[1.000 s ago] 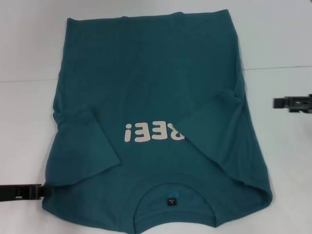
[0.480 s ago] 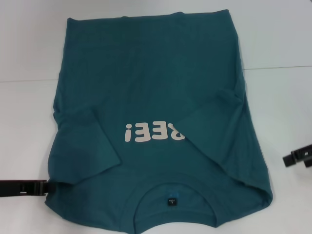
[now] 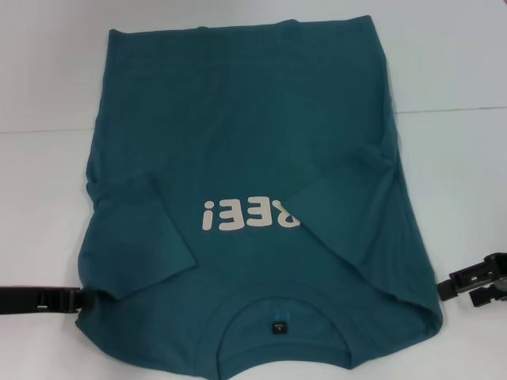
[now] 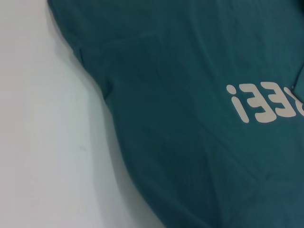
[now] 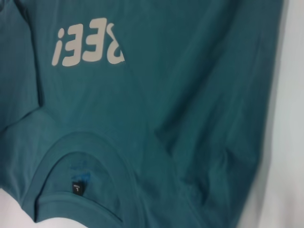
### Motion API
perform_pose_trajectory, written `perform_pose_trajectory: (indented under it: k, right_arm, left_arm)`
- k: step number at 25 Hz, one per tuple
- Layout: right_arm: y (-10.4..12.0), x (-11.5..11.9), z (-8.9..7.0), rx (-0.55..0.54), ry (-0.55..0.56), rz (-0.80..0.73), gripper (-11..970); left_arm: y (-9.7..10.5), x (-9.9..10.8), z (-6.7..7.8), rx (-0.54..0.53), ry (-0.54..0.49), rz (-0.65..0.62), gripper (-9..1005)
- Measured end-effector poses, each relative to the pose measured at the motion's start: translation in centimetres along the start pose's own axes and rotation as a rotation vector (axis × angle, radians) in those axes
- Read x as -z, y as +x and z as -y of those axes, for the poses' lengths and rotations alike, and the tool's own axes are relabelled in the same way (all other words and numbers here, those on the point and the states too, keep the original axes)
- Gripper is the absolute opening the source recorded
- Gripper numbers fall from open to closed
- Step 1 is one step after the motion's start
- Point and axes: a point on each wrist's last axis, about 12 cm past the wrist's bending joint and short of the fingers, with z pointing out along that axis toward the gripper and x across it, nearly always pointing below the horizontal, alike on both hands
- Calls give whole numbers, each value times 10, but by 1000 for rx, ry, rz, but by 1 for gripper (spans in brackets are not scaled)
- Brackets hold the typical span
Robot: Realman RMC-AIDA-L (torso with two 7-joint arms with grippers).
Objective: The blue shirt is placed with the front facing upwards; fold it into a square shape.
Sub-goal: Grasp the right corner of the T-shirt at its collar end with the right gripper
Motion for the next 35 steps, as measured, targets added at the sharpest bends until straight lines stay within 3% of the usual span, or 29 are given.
perform_pose_trajectory:
  k: [21, 35]
  right_arm:
    - [-2, -21, -3, -31, 32, 13, 869]
    - [0, -38, -6, -19, 51, 1, 408]
  left_arm:
    - [-2, 0, 0, -12, 3, -4, -2]
    - [-3, -1, 0, -20, 7, -3, 0]
